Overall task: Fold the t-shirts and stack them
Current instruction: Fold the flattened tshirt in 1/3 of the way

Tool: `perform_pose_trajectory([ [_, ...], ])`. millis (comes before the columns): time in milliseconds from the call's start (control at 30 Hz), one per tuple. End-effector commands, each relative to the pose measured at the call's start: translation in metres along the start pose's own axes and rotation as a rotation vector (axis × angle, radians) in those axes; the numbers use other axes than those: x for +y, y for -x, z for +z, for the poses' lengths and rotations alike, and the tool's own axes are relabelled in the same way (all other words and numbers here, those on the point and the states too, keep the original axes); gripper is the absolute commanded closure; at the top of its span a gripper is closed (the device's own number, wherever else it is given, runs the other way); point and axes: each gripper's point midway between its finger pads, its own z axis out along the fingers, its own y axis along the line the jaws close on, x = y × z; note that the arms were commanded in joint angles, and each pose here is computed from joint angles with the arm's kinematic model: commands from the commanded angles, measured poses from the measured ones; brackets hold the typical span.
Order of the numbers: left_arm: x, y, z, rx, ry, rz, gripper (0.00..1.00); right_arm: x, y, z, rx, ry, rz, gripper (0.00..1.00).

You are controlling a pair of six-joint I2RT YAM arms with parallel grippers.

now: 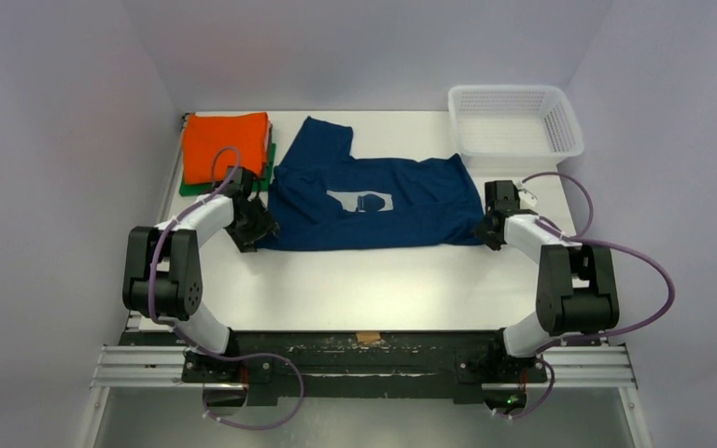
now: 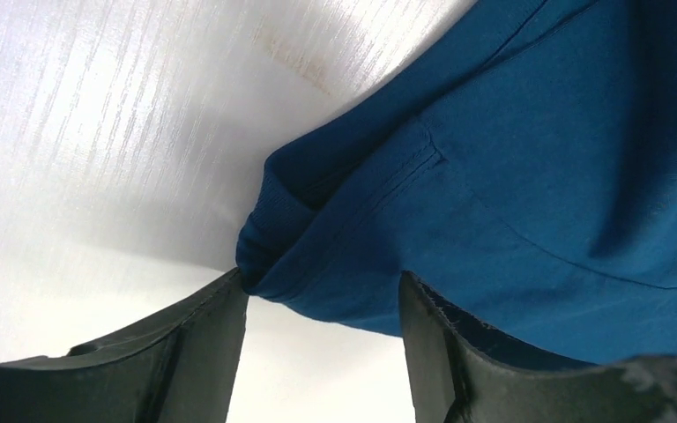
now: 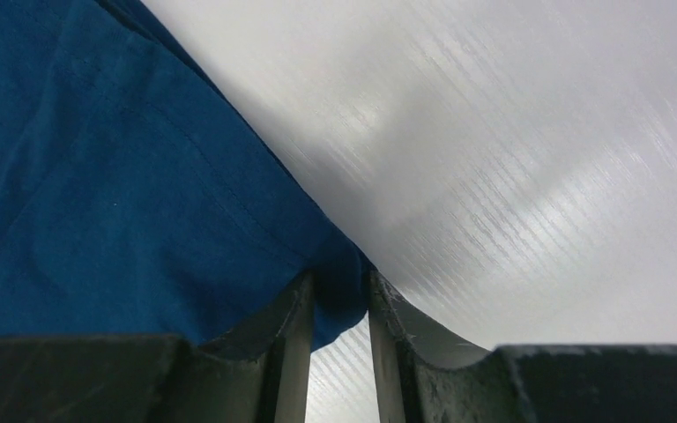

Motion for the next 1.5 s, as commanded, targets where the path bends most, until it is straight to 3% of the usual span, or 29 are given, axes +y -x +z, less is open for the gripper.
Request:
perform_pose_trajectory([
  [0, -0.011, 0.014, -0.002, -0.031, -0.033, 0.005, 0.41, 0.01, 0.004, -0.003, -0.005, 0.043, 0.035, 0.75],
  [200, -0.013, 0.017, -0.002, -0.016, -0.02, 0.015, 0.44, 0.009, 0.007, -0.008, -0.019, 0.046, 0.033, 0.78],
  [300, -0.013, 0.016, -0.002, -0.003, -0.011, 0.021, 0.61, 0.008, 0.005, -0.007, -0.013, 0.044, 0.029, 0.8],
  [367, -0.013, 0.017, -0.002, -0.005, -0.011, 0.025, 0.8, 0.008, 0.005, -0.006, -0.011, 0.039, 0.026, 0.82],
  [400, -0.012, 0.016, -0.002, -0.004, -0.01, 0.026, 0.97, 0.008, 0.005, -0.005, -0.011, 0.038, 0.025, 0.84],
  [433, -0.012, 0.017, -0.002, -0.005, -0.007, 0.026, 1.0, 0.008, 0.004, -0.005, -0.01, 0.04, 0.027, 0.86],
  [633, -0.013, 0.009, -0.007, 0.011, -0.038, 0.025, 1.0, 0.003, 0.009, -0.012, -0.027, 0.027, 0.02, 1.0],
  [800, -0.003, -0.015, -0.026, 0.003, -0.067, 0.009, 1.0, -0.014, 0.01, -0.029, -0.051, -0.009, 0.021, 1.0],
  [1167, 0.061, -0.095, -0.068, -0.038, -0.037, -0.064, 1.0, -0.072, -0.018, -0.088, -0.061, -0.063, 0.102, 1.0],
  [1467, 0.091, -0.134, -0.1, -0.081, -0.056, -0.099, 1.0, -0.095, -0.025, -0.128, -0.139, 0.012, 0.193, 0.92],
])
